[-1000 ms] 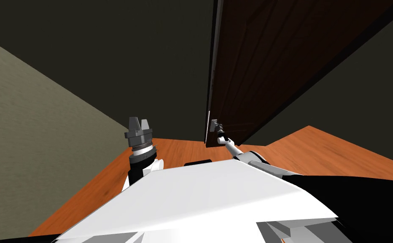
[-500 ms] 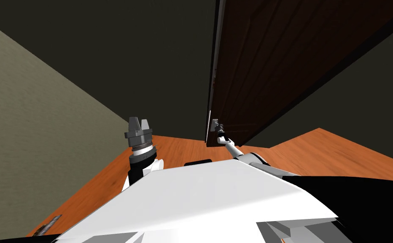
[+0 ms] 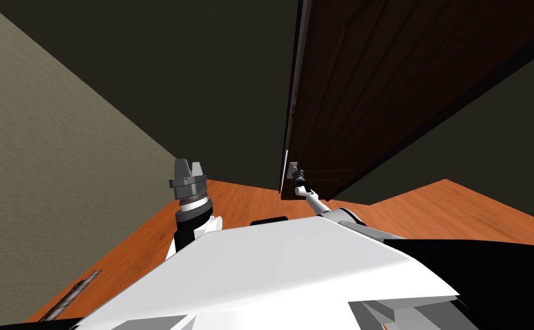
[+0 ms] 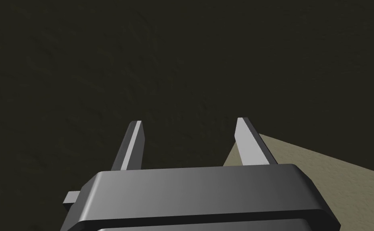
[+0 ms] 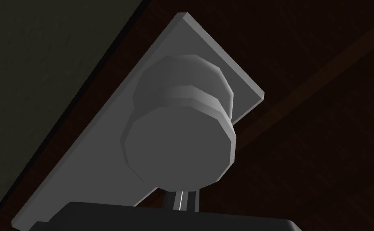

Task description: Pull the door open

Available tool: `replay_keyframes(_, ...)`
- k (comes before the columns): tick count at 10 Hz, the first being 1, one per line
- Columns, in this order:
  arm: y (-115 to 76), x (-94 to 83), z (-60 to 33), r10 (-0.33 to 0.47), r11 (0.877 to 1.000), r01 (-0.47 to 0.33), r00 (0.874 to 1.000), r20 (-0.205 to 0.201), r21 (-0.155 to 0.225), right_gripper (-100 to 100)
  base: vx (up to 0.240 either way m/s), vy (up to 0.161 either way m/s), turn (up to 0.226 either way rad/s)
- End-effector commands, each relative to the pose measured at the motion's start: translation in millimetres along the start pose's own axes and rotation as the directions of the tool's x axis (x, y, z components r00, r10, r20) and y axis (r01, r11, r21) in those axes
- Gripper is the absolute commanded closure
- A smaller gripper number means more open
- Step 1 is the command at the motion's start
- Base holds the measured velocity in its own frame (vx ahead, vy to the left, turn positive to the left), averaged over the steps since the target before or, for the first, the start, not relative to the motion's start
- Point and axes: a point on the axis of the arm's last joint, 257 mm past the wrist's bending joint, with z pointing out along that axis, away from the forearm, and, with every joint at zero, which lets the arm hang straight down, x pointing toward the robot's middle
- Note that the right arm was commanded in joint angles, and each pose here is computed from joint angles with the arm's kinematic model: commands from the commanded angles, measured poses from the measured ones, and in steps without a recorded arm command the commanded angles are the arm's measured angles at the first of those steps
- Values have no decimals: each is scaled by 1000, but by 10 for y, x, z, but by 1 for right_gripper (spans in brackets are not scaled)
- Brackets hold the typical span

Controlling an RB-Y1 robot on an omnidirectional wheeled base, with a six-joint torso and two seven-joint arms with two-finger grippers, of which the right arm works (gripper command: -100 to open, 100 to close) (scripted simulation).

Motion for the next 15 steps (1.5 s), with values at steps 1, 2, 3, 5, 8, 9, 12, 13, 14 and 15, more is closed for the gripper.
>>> replay_keyframes(1, -60, 93, 18, 67, 998, -67, 998, -6, 2, -100, -118, -50, 16)
replay_keyframes(2, -82, 112, 17, 102, 995, -102, 995, -4, 2, -100, -121, -39, -14)
replay_keyframes(3, -107, 134, 15, 140, 990, -140, 990, -2, 2, -100, -106, -51, -8)
replay_keyframes(5, -162, 181, 12, 223, 975, -223, 975, 3, 3, -100, -104, -62, 24)
replay_keyframes(8, -254, 261, 5, 354, 935, -354, 935, 11, 2, -100, -91, -33, 38)
replay_keyframes(9, -254, 261, 5, 354, 935, -354, 935, 11, 2, -100, -63, -28, 42)
replay_keyframes(12, -316, 315, -1, 438, 899, -438, 899, 17, 2, -100, -48, -21, 17)
replay_keyframes(13, -316, 315, -1, 438, 899, -438, 899, 17, 2, -100, -37, -22, 10)
replay_keyframes(14, -346, 342, -4, 478, 879, -478, 878, 20, 2, -100, -53, -20, 31)
replay_keyframes(15, -357, 317, -11, 476, 879, -476, 879, 25, 2, -100, -52, -13, 32)
